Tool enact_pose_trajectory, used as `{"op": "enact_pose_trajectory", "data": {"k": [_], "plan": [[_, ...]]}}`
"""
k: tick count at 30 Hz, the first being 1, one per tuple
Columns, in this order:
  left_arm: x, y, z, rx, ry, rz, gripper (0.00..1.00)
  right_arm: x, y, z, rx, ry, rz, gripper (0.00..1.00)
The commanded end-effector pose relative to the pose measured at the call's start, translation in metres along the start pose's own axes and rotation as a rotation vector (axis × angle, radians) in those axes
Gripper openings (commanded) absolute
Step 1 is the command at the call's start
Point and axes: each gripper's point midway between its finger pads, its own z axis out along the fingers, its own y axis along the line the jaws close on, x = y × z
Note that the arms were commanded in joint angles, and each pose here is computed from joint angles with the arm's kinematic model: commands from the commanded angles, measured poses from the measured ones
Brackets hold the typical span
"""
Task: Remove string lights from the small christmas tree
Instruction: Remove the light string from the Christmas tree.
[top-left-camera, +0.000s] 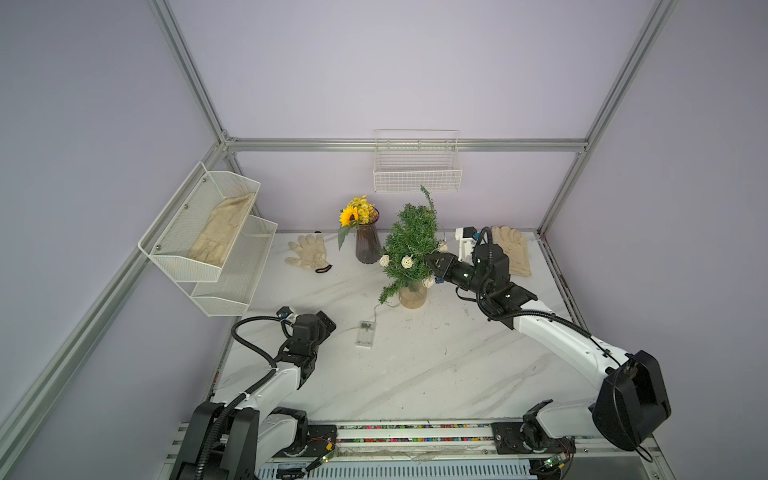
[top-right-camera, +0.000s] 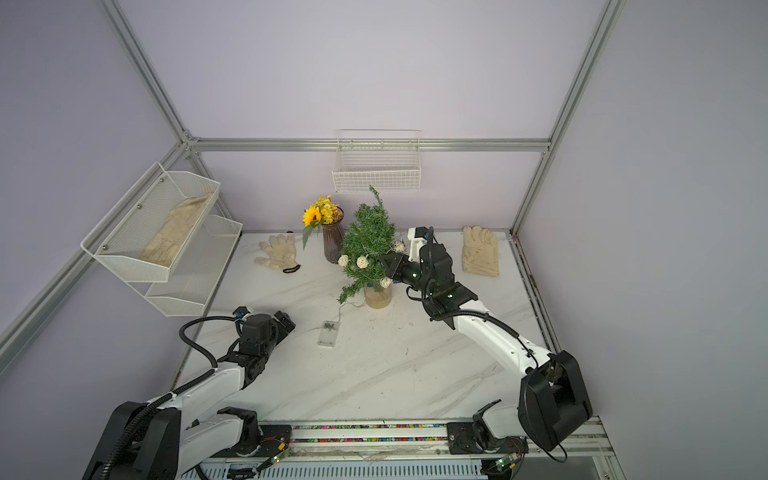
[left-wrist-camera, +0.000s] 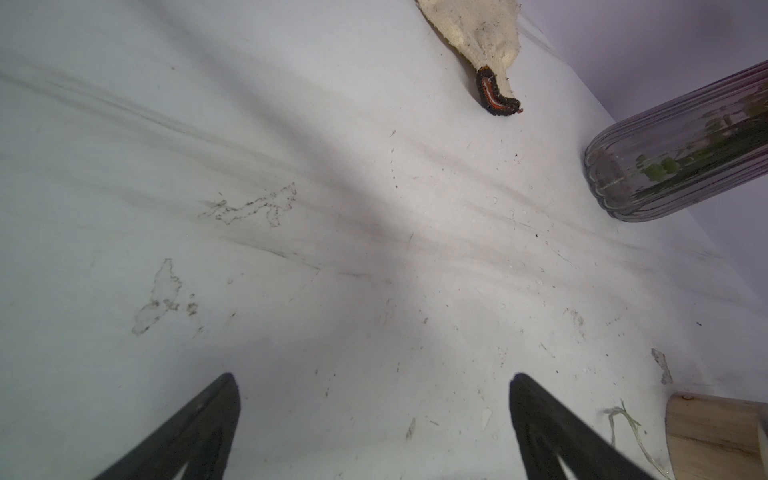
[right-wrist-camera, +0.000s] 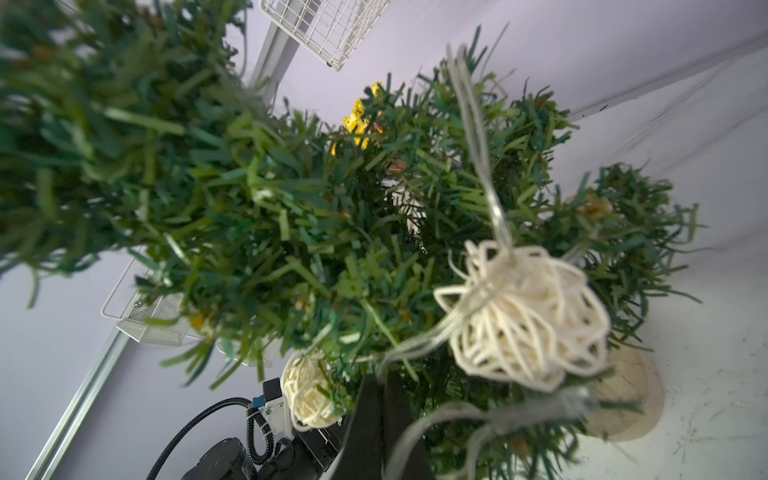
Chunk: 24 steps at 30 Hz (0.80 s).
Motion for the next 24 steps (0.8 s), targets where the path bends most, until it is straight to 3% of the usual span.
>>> {"op": "enact_pose_trajectory", "data": {"k": [1,9,17,24], "plan": [[-0.032,-0.028,-0.005,0.064,-0.074,-0.030,1.00,-0.021,0.026,-0.018,-0.024,-0.054,-0.038,0.03],[-0.032,-0.028,-0.005,0.065,-0.074,-0.030,1.00,-0.040,0.037,-0.036,-0.005,-0.108,-0.067,0.00],[-0.033,-0.028,-0.006,0.070,-0.077,-0.031,1.00,-0.103,0.030,-0.058,0.058,-0.186,-0.128,0.00],[-0.033,-0.028,-0.007,0.071,-0.077,-0.031,1.00,-0.157,0.049,-0.020,0.019,-0.205,-0.193,0.00]]}}
